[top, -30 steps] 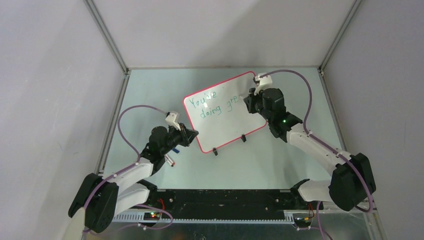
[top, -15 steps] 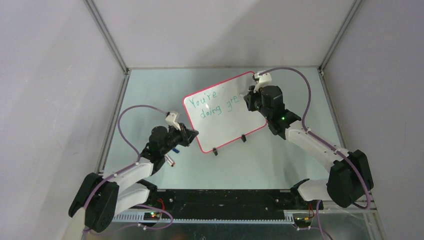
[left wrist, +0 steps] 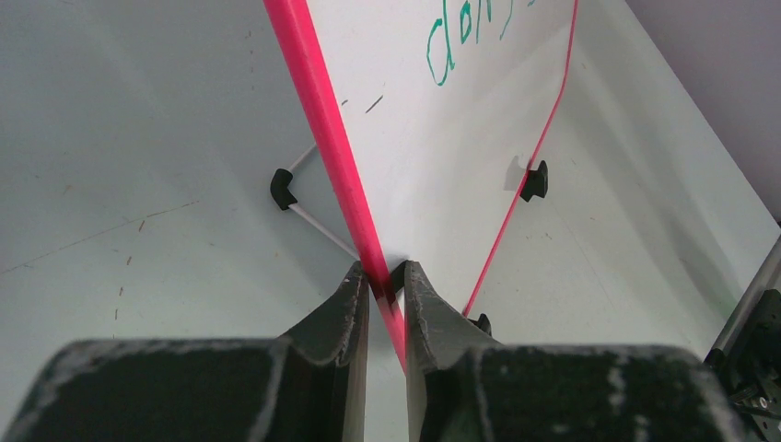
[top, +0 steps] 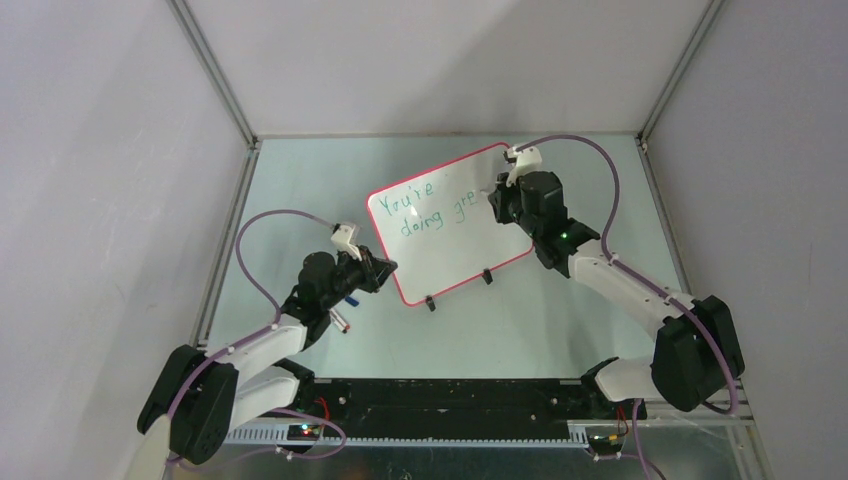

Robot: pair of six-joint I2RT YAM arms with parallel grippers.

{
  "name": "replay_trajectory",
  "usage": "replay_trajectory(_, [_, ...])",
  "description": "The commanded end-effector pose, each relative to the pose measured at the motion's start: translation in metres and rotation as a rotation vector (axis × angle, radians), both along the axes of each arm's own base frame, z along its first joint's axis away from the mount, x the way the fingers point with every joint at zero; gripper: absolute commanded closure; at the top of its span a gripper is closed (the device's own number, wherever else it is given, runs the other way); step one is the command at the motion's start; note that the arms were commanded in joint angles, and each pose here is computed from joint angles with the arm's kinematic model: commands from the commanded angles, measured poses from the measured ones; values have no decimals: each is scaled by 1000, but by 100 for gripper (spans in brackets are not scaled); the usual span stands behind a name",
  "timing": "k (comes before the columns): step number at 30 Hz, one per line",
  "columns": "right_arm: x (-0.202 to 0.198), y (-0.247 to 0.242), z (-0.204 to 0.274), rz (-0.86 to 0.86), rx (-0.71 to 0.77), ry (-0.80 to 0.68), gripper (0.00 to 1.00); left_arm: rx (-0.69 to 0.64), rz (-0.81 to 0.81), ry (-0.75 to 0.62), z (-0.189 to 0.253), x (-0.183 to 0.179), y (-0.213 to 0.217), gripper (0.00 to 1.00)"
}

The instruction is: Write a sentence on the whiteboard

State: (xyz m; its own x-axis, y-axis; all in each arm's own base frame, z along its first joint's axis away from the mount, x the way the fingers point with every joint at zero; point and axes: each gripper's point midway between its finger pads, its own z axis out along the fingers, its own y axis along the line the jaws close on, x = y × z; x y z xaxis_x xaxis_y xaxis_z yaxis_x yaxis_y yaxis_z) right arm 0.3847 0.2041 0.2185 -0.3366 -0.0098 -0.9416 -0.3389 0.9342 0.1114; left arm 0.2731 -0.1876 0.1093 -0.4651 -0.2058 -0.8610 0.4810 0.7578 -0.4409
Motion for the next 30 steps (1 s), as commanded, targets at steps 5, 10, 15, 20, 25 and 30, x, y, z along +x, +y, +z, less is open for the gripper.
replay_trajectory(5, [11,-1,20,-26,14,-49,100,46,2,-23,2,7,3,92])
replay_trajectory(10, [12,0,21,-19,15,-48,100,46,5,-22,1,8,3,92])
replay_trajectory(15, [11,5,22,10,19,-47,100,44,3,-25,3,8,3,92])
replay_trajectory(20, [9,8,22,26,21,-47,100,45,2,-23,2,7,3,92])
replay_trajectory(25, [7,10,21,41,18,-44,100,44,1,-25,3,7,3,92])
replay_trajectory(30, [4,13,19,59,15,-34,100,45,3,-24,2,7,3,92])
